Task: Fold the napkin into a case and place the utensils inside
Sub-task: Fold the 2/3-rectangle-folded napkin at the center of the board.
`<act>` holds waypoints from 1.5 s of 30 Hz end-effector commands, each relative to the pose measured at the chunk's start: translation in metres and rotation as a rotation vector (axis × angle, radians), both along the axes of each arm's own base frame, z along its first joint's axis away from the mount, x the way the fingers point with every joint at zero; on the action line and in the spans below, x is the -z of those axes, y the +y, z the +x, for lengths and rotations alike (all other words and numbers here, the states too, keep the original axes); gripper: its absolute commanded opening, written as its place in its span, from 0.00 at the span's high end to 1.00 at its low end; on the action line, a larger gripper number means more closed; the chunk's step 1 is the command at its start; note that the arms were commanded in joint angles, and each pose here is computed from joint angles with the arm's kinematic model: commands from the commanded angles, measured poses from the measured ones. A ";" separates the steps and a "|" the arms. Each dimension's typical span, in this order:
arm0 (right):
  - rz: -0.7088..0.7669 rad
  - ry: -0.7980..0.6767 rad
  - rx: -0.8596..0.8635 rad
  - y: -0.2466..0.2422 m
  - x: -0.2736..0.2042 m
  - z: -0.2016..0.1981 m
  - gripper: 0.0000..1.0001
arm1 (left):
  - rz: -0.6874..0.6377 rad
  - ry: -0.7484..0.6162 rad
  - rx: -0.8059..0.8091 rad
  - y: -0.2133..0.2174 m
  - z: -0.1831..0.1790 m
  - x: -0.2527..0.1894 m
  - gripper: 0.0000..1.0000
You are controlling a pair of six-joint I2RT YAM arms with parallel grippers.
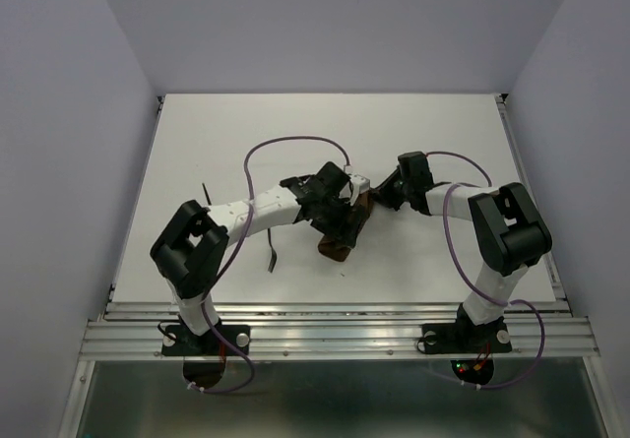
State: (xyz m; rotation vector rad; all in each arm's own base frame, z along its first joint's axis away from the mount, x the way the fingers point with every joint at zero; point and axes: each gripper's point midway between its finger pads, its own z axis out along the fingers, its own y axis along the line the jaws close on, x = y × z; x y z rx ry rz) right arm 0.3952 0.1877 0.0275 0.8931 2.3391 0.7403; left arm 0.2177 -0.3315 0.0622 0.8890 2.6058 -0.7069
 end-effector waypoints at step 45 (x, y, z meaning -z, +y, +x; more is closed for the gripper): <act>-0.116 0.127 -0.007 -0.019 0.030 -0.021 0.99 | -0.158 0.149 -0.198 -0.006 0.027 -0.008 1.00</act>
